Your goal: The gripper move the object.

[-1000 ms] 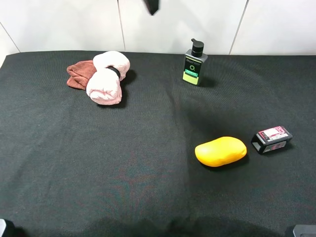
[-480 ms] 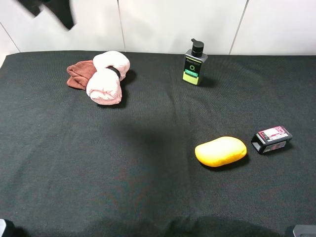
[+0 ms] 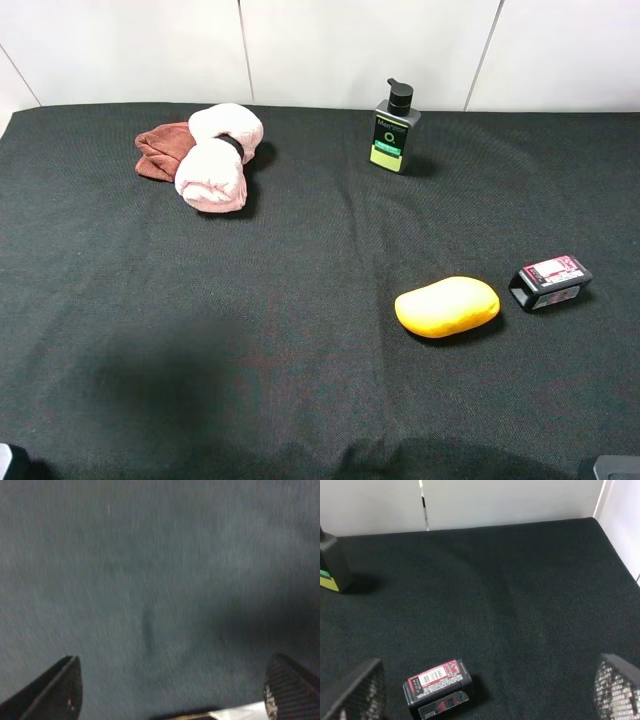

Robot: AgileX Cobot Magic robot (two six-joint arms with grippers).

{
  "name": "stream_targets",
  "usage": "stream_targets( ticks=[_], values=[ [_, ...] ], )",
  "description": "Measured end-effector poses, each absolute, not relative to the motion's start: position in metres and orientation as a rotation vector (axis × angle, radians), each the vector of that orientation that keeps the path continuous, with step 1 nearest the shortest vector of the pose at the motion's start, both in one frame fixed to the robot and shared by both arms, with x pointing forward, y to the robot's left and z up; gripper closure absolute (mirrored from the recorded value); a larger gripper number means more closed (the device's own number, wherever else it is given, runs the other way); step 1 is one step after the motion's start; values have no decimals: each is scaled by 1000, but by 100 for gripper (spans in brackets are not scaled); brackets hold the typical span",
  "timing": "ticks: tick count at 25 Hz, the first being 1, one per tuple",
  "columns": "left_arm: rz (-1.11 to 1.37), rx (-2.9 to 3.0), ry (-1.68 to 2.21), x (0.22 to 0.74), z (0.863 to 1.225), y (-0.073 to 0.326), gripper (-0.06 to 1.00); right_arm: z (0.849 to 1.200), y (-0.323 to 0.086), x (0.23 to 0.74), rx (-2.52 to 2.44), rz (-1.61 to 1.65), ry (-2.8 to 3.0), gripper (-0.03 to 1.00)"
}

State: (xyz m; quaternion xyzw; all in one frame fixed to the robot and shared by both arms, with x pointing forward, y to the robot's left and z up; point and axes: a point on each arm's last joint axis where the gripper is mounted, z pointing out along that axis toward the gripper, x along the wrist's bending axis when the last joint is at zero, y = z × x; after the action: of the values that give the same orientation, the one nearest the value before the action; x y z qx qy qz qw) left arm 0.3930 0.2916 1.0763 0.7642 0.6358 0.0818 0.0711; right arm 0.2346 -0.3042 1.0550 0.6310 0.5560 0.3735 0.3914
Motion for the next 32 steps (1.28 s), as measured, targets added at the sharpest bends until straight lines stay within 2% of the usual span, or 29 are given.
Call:
stream_targets(
  ticks=[7, 12, 19, 32],
  values=[
    [420, 2151, 1874, 305, 1053, 300, 17, 1055, -304, 235, 1603, 949, 1412, 34],
    [595, 2032, 1789, 266, 1042, 302, 17, 1055, -304, 235, 1603, 949, 1412, 34],
    [762, 1884, 1752, 248, 1044, 306, 17, 1055, -304, 235, 1603, 950, 1412, 34],
    [878, 1741, 1677, 239, 1040, 307, 17, 1055, -304, 235, 1603, 950, 1412, 34]
  ],
)
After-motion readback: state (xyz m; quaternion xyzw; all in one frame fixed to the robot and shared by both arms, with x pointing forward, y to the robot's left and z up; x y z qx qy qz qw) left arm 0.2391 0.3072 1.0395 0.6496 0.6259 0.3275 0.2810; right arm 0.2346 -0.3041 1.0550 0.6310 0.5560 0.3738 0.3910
